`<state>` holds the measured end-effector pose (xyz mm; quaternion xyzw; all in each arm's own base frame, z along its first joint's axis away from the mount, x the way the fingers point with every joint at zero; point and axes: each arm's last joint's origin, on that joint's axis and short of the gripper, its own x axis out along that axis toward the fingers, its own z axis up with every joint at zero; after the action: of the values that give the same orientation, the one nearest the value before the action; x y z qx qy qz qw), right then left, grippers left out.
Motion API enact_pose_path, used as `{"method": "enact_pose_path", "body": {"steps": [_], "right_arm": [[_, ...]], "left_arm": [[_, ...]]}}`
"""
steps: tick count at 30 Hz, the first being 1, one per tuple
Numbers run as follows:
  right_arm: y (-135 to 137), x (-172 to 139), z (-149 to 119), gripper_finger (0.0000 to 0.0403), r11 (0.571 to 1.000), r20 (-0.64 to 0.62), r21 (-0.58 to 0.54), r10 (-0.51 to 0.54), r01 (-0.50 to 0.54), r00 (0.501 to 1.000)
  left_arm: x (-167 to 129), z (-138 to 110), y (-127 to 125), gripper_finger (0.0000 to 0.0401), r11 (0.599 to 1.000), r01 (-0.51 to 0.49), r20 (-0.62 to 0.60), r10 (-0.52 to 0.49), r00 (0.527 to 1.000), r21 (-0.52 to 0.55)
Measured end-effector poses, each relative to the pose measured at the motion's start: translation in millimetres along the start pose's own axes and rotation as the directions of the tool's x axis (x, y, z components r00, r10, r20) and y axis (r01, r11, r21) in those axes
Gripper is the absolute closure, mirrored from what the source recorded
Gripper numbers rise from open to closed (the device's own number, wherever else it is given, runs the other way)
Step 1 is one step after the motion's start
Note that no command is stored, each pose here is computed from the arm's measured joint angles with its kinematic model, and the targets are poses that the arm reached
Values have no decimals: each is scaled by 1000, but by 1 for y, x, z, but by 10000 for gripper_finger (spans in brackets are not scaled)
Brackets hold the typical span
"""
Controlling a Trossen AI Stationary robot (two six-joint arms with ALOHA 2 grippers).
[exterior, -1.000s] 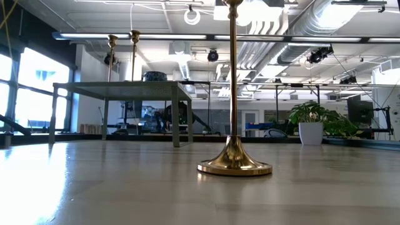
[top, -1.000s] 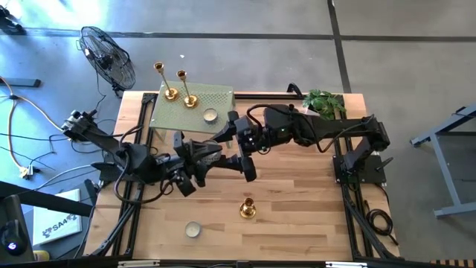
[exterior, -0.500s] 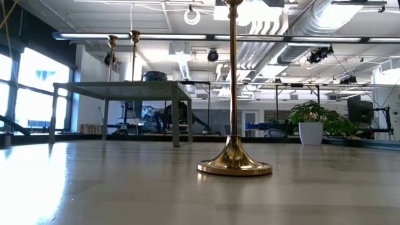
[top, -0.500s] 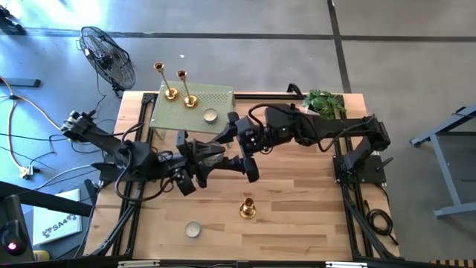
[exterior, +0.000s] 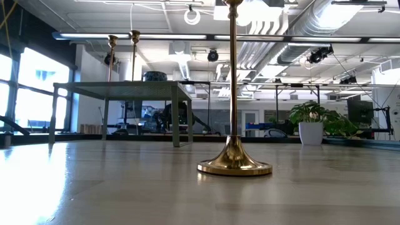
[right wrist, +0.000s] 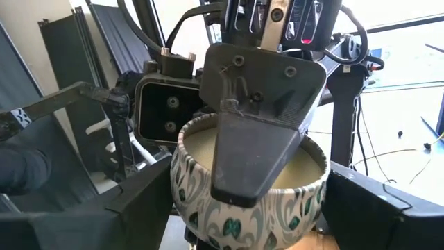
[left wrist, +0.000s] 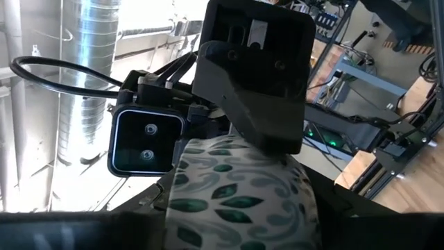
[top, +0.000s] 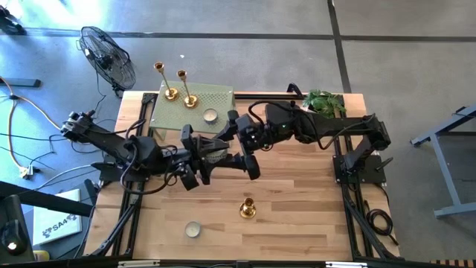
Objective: Pick & Place candle stick holders
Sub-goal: Put the right blue patterned round candle on the shelf
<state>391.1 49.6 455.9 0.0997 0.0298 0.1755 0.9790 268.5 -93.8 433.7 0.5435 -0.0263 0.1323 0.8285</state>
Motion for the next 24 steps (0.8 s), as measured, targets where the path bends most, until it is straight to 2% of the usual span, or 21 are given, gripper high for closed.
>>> {"method": "enact_pose_path", "body": {"steps": [10, 24], "right_arm": [[-2, 0, -3, 108, 1000, -36, -4, -13, 13, 999], [-3, -1, -5, 110, 1000, -57, -12, -21, 20, 998]], "left_arm": [[0, 0, -2, 233, 1000, 9, -6, -9, 1000, 11], [0, -1, -2, 233, 1000, 7, -16, -7, 1000, 18]]}}
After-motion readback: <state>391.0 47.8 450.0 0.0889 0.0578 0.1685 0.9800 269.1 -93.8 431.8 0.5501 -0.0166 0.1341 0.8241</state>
